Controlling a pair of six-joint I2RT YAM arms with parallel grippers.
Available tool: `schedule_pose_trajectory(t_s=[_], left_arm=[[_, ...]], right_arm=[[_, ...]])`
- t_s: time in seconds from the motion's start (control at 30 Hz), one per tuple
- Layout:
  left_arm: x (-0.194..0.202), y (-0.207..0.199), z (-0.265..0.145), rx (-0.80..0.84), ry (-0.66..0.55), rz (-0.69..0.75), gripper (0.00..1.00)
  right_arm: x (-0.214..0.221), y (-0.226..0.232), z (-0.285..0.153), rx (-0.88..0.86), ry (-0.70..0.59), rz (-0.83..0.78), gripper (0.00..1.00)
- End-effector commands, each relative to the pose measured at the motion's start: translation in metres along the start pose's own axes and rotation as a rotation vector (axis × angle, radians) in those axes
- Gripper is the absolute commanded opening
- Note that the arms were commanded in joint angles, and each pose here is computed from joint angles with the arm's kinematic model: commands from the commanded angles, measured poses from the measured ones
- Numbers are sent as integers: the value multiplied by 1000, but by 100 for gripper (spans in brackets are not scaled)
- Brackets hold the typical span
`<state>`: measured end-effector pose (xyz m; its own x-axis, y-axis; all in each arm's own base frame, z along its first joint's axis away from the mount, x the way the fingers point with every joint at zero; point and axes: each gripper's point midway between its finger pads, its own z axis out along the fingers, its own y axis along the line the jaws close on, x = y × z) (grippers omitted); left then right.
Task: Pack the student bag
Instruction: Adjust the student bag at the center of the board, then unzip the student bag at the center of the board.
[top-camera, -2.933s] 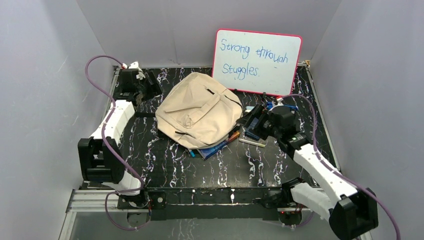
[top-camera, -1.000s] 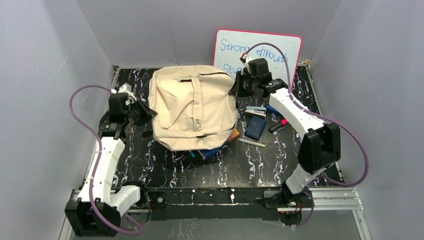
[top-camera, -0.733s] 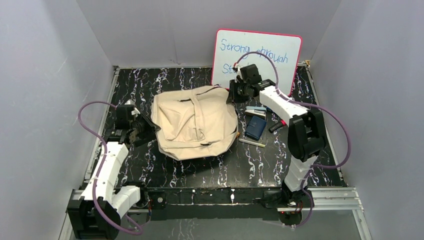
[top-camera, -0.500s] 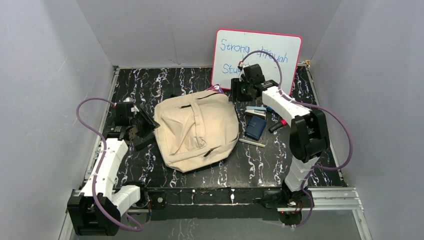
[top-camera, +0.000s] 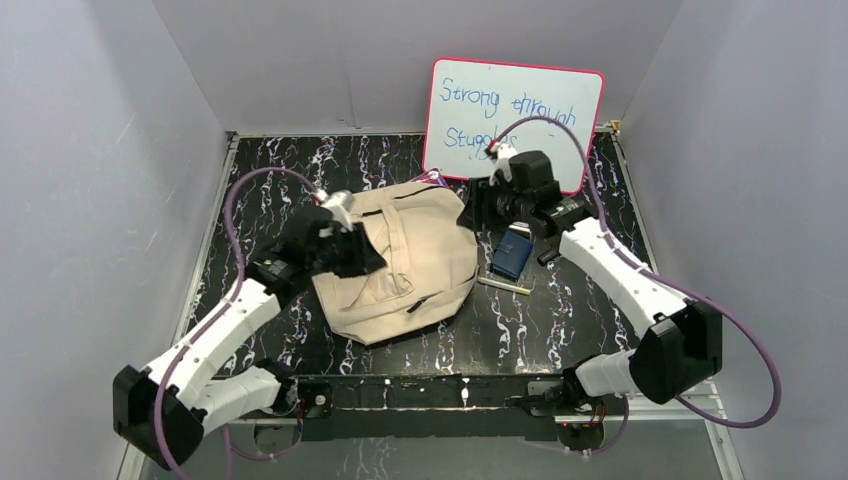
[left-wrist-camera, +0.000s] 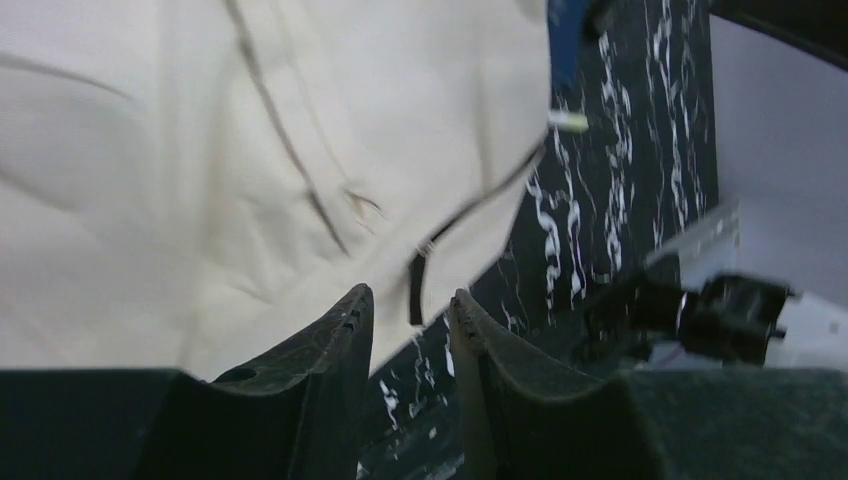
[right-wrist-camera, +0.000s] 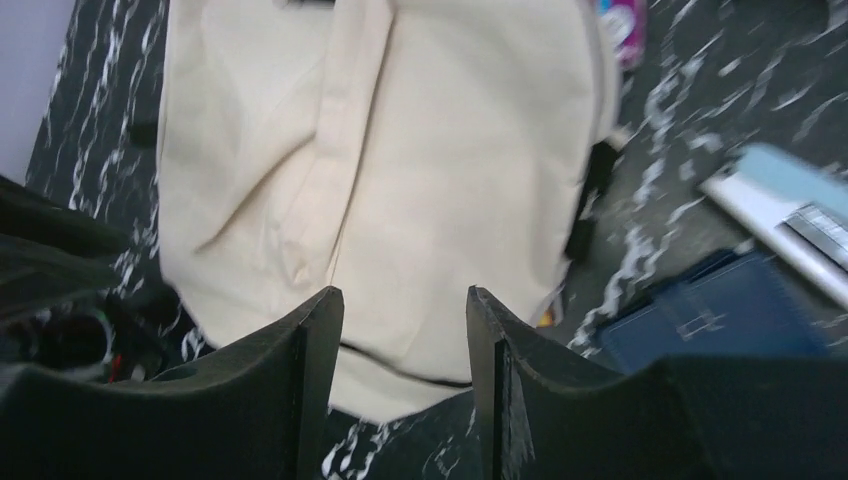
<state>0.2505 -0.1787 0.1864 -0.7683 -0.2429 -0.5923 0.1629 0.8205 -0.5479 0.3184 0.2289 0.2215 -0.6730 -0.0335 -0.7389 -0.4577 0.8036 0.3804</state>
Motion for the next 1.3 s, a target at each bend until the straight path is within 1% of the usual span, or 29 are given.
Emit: schedule_pose_trajectory(t_s=[0.0,0.1,0.17,0.23,0.33,0.43,0.5,0.63,0.83,0.97,1.07,1.13,1.27], left_arm=[[50,-38,21,94,107,100,32],[67,-44,29,108,133,129,32],[71,-40,34,87,131,134,31],[70,-26,39,22,106,116,30],[70,1,48,-98,53,73,27],[81,15,57,-141,69,53,25],[92,21,62,-148,94,31,24],[109,29,68,-138,116,6,24],[124,45,70,-169,142,-1,24],[132,50,74,-175,161,-4,23],[135,51,78,-177,176,-3,23],[136,51,80,-178,184,3,23],[138,52,80,-180,186,7,22]], right_arm=[[52,31,-2,-144,147,47,56],[74,35,-6,-165,185,85,55],[88,39,-7,-176,211,95,55],[100,45,-6,-190,236,83,54],[117,55,0,-148,264,26,54],[135,59,9,-85,281,-29,52],[143,52,14,-35,265,-35,48],[161,43,28,-29,239,-15,45],[210,14,30,64,296,57,39],[238,-13,33,167,331,85,38],[245,-19,36,194,331,104,38],[242,-18,35,198,324,109,38],[216,-8,19,188,277,108,39]])
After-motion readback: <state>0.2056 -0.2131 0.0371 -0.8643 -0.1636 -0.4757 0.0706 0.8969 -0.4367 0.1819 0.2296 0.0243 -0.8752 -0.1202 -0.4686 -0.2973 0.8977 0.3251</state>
